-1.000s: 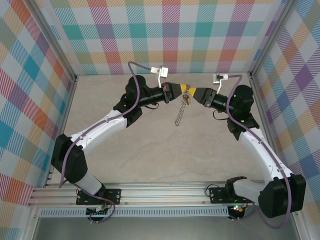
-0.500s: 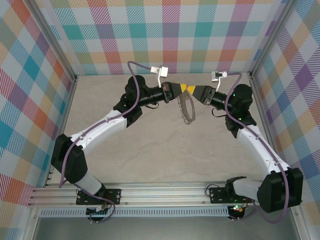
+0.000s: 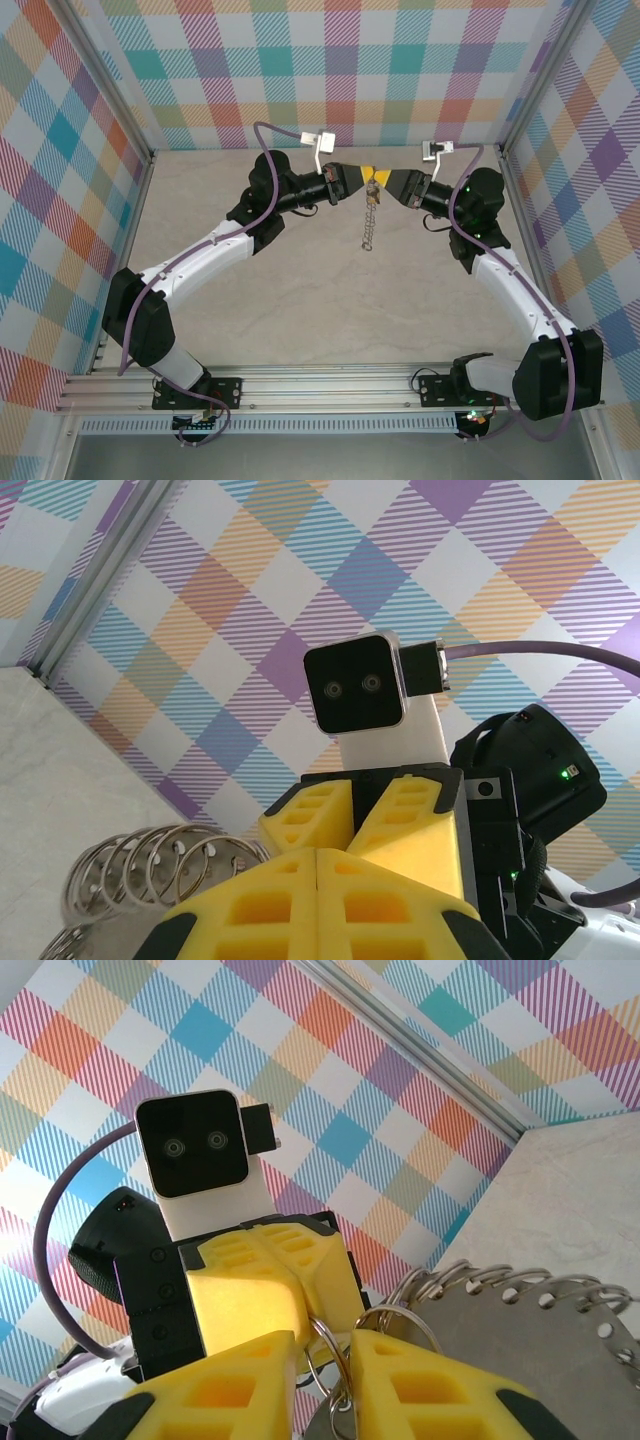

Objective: Put the keys on the keyring

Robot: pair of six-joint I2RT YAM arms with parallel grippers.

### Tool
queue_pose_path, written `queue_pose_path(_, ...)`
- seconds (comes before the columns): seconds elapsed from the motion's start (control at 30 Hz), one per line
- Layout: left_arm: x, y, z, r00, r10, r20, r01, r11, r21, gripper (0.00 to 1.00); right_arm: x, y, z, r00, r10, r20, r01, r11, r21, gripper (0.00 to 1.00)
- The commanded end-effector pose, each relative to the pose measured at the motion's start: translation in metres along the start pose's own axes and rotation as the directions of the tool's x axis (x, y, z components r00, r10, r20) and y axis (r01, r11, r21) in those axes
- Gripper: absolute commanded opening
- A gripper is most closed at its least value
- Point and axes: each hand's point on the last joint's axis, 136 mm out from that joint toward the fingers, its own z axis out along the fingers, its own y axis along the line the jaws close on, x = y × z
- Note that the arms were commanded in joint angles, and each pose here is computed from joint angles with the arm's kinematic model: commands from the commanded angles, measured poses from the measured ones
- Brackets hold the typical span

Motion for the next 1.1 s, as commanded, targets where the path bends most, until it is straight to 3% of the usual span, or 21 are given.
queue_pose_path(0.0, -0.011, -0.024, 0.002, 0.999, 0.039, 0.031, -0.041, 0.997, 0.070, 0.00, -0.003, 0.013, 0.000, 0.999, -0.049, 0.001, 0.049, 0.998, -0.049, 0.19)
queue_pose_path(0.23, -0.010, -0.024, 0.002, 0.999, 0.038, 0.029, -0.040, 0.997, 0.071, 0.00, -0.005, 0.012, 0.001, 0.999, -0.048, -0.001, 0.047, 0.998, -0.049, 0.01)
queue_pose_path(0.57, -0.008, -0.016, 0.002, 0.999, 0.052, 0.005, -0.052, 0.998, 0.019, 0.00, -0.006, 0.012, 0.001, 0.992, -0.117, -0.041, 0.118, 0.993, 0.022, 0.00)
queue_pose_path(0.6, -0.008, -0.015, 0.001, 0.998, 0.060, 0.000, -0.060, 0.998, 0.007, 0.03, -0.007, 0.011, 0.000, 0.990, -0.135, -0.051, 0.137, 0.990, 0.034, 0.00)
queue_pose_path(0.7, -0.014, -0.010, -0.006, 0.996, 0.086, -0.005, -0.086, 0.996, -0.029, 0.25, -0.006, 0.007, -0.001, 0.980, -0.178, -0.090, 0.184, 0.981, 0.065, 0.00)
queue_pose_path(0.83, -0.026, -0.003, -0.019, 0.994, 0.113, -0.008, -0.113, 0.991, -0.070, 0.44, -0.007, 0.003, -0.004, 0.968, -0.212, -0.136, 0.223, 0.972, 0.071, 0.00)
queue_pose_path(1.07, -0.035, 0.003, -0.034, 0.986, 0.153, -0.068, -0.158, 0.984, -0.077, 0.49, -0.005, 0.001, -0.002, 0.947, -0.247, -0.206, 0.258, 0.966, 0.030, 0.00)
